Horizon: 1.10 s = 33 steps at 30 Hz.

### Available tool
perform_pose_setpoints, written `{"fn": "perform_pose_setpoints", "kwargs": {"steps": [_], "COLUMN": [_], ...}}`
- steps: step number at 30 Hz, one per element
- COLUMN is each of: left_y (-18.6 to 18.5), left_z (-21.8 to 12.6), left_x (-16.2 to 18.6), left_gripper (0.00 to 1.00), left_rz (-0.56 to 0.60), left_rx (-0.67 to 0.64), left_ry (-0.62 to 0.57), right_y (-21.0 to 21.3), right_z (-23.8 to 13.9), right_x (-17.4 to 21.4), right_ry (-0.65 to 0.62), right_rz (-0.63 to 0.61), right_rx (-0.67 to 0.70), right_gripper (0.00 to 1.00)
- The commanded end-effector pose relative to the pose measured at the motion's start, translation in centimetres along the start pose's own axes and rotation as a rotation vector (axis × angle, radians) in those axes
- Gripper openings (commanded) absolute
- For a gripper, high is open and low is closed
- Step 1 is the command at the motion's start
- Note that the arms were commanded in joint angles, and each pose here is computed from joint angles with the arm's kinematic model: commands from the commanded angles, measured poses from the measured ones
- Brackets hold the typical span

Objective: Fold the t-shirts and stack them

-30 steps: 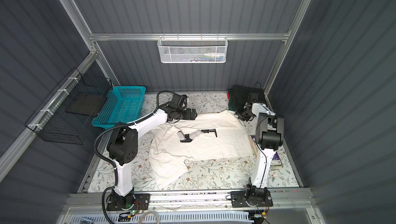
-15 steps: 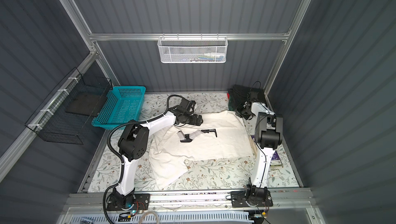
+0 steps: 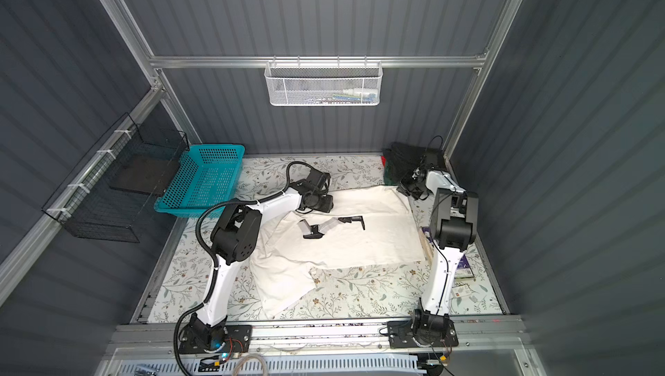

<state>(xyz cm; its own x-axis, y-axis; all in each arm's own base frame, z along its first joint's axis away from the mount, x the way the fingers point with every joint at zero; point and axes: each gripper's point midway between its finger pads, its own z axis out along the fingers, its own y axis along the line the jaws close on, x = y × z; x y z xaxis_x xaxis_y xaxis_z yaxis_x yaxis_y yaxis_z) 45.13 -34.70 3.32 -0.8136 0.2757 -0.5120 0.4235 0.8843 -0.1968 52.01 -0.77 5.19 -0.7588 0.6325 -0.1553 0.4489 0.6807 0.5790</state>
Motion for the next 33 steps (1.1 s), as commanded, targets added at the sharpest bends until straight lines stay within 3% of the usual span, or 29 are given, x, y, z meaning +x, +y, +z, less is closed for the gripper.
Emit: {"fn": "perform_pose_setpoints", "kwargs": {"steps": [1,14,28,33], "left_y": [2.6,5.6,6.6,6.3], "left_z": [2.9,3.2,2.6,2.7], "left_x": [5.1,8.5,8.9,8.7], "left_gripper": [0.41,0.35,0.34,0.34], "left_rz": [0.012,0.046,0.076,0.067], "left_rx": [-0.107,-0.246,-0.296,-0.282], "left_ry": [0.169,0.251,0.251,0.244], "right_y": [0.7,0.2,-0.3,-0.2], "right_z": [-2.1,-3.8,-4.5,-4.8], "right_x": [-2.5,-4.0,-4.6,-4.2], "right_ry": [-0.062,-0.074,-0.075,-0.075], "right_rz": [0.016,0.092,0.107,0.1], "right_rx": [-0.036,-0.12,-0.144,-0.151], "right_gripper": [0.0,0.0,0.23,0.23]}}
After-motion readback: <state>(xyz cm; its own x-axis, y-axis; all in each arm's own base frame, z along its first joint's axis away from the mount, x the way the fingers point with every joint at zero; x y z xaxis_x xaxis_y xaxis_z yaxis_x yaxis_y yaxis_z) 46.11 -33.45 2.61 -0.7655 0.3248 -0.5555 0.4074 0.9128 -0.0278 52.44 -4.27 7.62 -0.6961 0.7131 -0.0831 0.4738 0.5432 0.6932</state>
